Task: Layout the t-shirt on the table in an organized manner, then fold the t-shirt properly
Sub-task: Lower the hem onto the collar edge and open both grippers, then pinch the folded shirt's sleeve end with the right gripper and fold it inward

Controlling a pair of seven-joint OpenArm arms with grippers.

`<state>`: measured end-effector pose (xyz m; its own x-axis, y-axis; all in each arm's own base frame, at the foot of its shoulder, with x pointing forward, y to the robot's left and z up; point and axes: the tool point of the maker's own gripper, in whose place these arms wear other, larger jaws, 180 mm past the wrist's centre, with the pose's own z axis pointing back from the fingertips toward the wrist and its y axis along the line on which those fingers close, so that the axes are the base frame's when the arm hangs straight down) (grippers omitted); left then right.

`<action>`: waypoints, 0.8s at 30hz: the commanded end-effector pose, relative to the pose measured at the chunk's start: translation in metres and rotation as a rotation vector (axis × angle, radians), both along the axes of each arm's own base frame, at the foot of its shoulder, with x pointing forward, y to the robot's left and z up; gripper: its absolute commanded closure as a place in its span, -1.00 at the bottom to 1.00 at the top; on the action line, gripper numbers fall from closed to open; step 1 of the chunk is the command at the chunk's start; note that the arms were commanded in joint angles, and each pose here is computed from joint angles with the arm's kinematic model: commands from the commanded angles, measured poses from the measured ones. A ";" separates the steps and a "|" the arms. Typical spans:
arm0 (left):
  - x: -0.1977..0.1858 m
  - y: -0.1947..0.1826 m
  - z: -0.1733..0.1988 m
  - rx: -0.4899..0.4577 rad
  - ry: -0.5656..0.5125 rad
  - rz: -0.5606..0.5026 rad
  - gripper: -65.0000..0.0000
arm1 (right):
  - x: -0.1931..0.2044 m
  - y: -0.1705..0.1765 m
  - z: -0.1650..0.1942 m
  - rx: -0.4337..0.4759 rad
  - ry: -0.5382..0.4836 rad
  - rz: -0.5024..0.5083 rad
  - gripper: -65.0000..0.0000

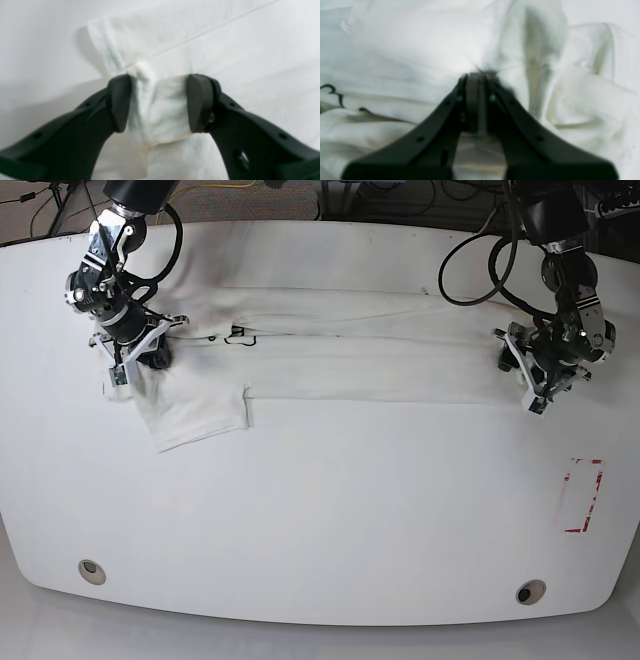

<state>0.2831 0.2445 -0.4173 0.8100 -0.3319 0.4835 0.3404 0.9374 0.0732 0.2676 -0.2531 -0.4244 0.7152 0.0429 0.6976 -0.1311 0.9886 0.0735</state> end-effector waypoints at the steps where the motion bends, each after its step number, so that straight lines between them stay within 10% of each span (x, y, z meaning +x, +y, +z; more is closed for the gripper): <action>1: -0.004 0.001 -0.001 0.028 0.029 -0.006 -0.02 | 0.003 -0.016 0.007 -0.051 0.006 -0.012 0.87; 7: 0.010 0.001 0.016 0.039 -0.027 -0.011 -0.03 | 0.016 -0.023 0.030 -0.106 -0.019 0.003 0.75; 17: 0.026 0.002 0.027 0.037 -0.067 -0.008 -0.03 | 0.047 -0.013 0.079 -0.151 -0.151 0.020 -0.58; 24: 0.046 0.001 0.053 0.053 -0.146 -0.014 -0.03 | 0.077 -0.013 0.088 -0.116 -0.190 0.007 -0.71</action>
<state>0.3080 0.2430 -0.3923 0.7821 -0.3572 0.5106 0.3422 0.9310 0.1271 0.3289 -0.2596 -0.3487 0.6058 0.1463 0.7820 -0.1512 0.9862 -0.0673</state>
